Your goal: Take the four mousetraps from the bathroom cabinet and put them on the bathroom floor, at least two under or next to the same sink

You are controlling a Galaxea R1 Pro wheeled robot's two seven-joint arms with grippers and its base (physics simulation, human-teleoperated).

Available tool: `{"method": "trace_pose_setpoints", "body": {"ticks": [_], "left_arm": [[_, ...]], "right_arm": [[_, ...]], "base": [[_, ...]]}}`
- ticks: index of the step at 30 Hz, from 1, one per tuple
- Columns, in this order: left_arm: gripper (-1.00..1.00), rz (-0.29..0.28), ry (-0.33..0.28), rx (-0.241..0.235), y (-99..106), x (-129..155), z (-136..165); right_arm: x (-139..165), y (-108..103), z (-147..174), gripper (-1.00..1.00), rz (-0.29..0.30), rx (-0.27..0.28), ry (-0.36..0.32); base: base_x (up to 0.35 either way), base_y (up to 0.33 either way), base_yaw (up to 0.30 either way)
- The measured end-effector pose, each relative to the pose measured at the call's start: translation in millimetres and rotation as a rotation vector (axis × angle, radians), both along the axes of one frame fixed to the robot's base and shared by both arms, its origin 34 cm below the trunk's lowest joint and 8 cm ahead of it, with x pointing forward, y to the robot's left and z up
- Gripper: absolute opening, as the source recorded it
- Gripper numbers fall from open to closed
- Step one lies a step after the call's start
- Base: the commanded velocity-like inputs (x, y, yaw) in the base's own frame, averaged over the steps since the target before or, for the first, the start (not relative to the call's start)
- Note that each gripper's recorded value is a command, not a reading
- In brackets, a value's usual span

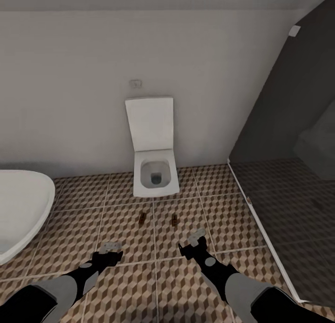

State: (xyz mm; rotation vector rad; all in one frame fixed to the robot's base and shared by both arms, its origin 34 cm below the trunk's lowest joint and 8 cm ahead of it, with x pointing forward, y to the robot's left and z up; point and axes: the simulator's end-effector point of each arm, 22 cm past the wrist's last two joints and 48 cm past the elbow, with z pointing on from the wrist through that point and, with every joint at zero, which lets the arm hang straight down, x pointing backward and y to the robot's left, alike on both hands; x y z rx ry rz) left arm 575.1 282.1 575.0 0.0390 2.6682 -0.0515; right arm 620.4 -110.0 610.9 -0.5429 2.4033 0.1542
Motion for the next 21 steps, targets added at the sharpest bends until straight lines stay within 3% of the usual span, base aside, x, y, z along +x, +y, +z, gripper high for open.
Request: {"method": "trace_pose_setpoints", "body": {"ticks": [10, 16, 21], "left_arm": [[1.0, 0.002, -0.013, 0.008, 4, -9, 13], [1.0, 0.011, -0.016, 0.031, 23, -16, 22], [1.0, 0.017, -0.047, 0.068, 51, -22, 31]], "right_arm": [[-21, -2, 10, 1.0, -0.01, 0.014, -0.009], [-48, -4, 10, 1.0, -0.014, 0.022, 0.001], [-61, -14, 14, 1.0, -0.035, 0.029, -0.012]], "base": [[0.0, 0.0, 0.0], [0.0, 0.0, 0.0], [0.0, 0.0, 0.0]]}}
